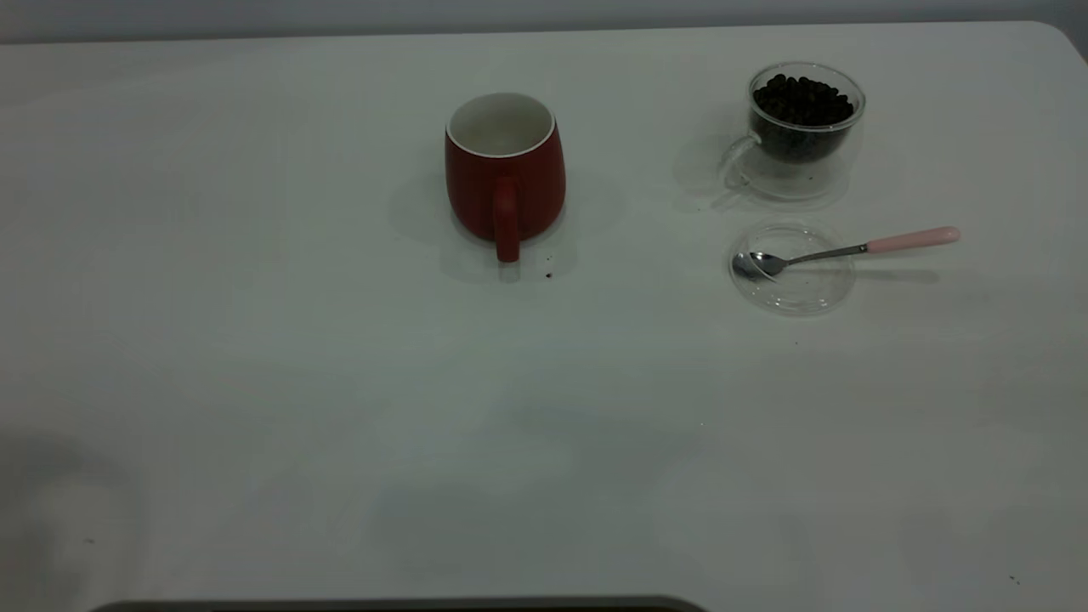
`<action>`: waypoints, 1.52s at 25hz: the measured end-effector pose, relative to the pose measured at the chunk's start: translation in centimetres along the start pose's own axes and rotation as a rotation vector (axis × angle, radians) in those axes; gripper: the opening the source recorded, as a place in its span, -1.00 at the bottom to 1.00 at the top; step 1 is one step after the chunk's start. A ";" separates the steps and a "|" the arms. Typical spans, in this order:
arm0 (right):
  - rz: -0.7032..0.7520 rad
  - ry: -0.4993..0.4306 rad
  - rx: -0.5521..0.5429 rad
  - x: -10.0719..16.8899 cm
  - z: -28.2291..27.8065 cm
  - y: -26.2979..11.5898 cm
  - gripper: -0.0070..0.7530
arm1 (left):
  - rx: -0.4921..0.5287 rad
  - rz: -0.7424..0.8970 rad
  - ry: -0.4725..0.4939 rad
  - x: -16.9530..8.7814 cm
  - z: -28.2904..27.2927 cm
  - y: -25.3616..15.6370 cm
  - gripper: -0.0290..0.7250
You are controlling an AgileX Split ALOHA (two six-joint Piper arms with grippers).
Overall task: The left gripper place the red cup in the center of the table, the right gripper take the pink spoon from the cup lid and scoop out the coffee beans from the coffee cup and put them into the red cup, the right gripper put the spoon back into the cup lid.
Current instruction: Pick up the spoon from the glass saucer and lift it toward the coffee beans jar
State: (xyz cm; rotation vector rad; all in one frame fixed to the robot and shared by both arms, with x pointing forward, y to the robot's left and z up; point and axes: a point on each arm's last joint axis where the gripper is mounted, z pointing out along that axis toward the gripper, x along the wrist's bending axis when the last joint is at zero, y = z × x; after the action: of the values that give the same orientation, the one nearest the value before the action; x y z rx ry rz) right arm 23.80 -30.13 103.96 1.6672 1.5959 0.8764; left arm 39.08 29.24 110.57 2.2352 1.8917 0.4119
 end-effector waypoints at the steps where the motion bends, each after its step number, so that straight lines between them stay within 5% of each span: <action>1: 0.000 0.000 0.000 0.0 0.0 0.0 0.56 | 0.035 -0.022 -0.001 -0.2 1.0 -1.6 0.45; 5: 0.000 0.000 0.000 0.0 0.0 0.0 0.56 | 0.079 -0.088 0.000 -0.8 3.5 -7.2 0.45; 9: 0.000 0.000 0.000 0.0 0.0 0.0 0.56 | 0.013 -0.126 0.002 -1.1 4.3 -10.7 0.45; 26: 0.000 0.000 0.000 0.0 0.0 0.0 0.56 | -0.549 -0.188 -0.002 -1.5 1.5 -17.9 0.45; 38: 0.000 0.000 0.000 0.0 0.0 0.0 0.56 | -0.558 -0.192 -0.003 -1.5 1.5 -18.3 0.45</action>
State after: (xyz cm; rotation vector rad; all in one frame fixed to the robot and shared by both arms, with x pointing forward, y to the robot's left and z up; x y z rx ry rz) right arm 23.80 -30.13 103.96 1.6672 1.5959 0.8764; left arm 22.25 30.94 103.25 1.6773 1.6982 0.7874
